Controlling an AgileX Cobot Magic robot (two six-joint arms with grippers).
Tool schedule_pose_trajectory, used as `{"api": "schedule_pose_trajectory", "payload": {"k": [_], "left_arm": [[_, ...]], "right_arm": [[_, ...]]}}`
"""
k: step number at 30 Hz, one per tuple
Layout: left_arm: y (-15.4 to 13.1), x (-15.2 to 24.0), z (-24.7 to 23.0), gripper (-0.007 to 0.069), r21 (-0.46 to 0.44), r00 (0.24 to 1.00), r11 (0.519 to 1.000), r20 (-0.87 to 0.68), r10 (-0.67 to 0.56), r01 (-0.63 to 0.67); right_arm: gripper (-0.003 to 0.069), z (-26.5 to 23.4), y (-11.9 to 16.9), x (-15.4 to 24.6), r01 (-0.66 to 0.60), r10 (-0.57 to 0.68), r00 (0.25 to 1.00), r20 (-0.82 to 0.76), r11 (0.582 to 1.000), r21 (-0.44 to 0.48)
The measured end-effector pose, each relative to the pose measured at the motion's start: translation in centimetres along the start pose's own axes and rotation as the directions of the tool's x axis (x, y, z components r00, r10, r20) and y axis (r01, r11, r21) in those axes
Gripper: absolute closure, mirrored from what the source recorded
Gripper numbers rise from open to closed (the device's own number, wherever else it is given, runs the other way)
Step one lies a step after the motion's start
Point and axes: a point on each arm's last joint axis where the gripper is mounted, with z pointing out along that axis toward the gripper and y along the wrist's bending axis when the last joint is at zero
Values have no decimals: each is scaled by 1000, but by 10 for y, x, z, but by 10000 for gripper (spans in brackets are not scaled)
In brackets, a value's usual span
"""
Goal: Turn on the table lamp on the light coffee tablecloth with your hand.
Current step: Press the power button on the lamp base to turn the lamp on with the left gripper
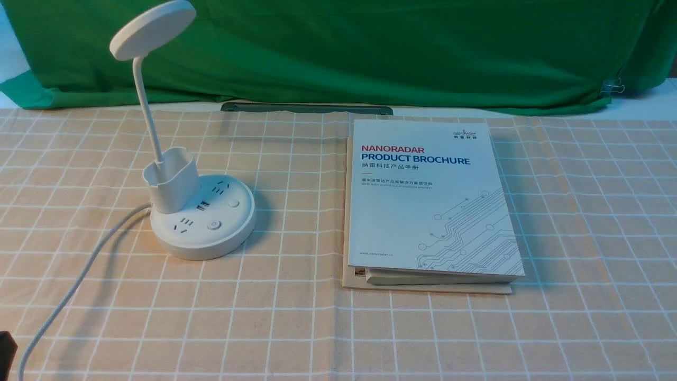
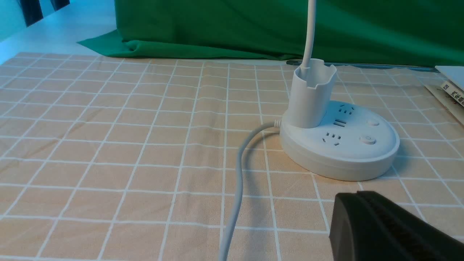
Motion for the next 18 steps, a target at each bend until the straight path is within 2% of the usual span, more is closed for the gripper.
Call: {"api": "schedule_pose_trajectory", "payload": {"k": [18], "left_arm": [[0, 0, 0, 623, 0, 1000, 1000, 0, 0, 0]], "right_arm": [[451, 0, 0, 0, -1, 1, 1000, 0, 1000, 0]]}}
